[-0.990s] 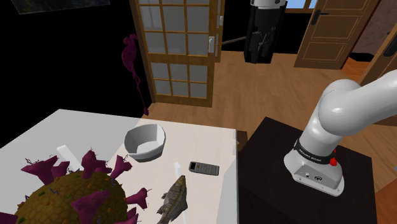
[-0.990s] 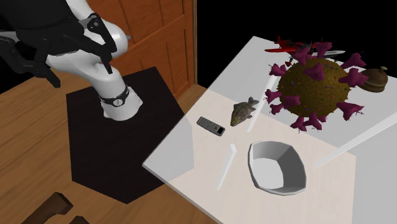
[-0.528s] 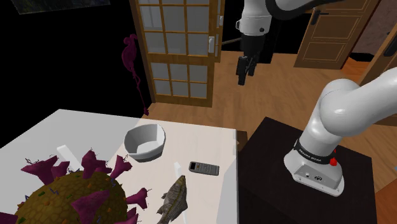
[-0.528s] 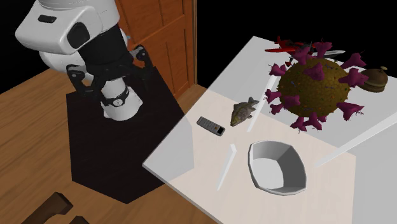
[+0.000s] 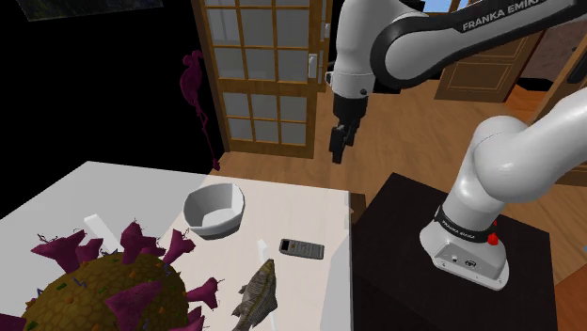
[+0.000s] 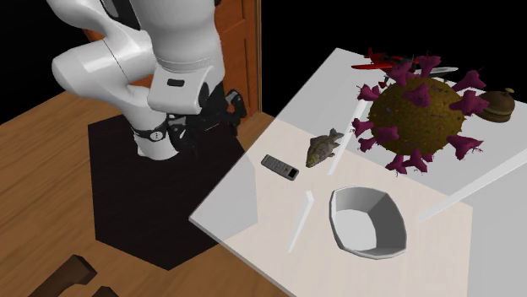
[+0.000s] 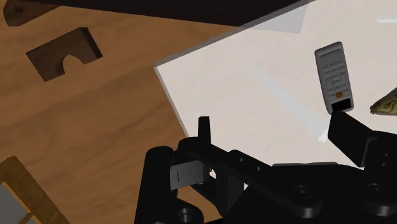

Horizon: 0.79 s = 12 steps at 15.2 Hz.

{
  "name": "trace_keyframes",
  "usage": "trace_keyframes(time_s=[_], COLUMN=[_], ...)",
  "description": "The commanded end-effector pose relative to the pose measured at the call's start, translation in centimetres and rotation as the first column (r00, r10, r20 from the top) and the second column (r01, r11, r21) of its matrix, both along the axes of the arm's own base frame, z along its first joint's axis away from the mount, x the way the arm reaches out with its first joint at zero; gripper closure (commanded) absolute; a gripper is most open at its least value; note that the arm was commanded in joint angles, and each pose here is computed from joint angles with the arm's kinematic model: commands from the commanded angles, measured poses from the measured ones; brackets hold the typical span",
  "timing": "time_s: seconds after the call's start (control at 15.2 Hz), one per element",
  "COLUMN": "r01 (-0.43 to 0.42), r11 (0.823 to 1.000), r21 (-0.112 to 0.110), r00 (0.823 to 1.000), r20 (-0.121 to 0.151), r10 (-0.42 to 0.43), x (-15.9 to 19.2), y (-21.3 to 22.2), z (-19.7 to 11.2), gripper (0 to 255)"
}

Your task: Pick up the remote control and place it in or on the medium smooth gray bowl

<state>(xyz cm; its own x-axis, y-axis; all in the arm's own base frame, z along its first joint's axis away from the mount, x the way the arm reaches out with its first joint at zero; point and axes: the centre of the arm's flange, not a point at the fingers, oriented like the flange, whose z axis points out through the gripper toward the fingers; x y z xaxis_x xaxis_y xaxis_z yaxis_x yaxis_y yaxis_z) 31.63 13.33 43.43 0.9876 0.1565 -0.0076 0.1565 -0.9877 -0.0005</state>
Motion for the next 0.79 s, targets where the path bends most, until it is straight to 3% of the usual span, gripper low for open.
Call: trace_keyframes(time_s=[0.0,0.73], r01=[-0.026,-0.17], r11=[1.0,0.985], r21=[0.004,0.018], r00=[1.0,0.985], r20=[0.007,0.031], r10=[0.026,0.17], x=[0.0,0.0], y=[1.6,11.1], z=[-2.0,-12.8], gripper=[0,0])
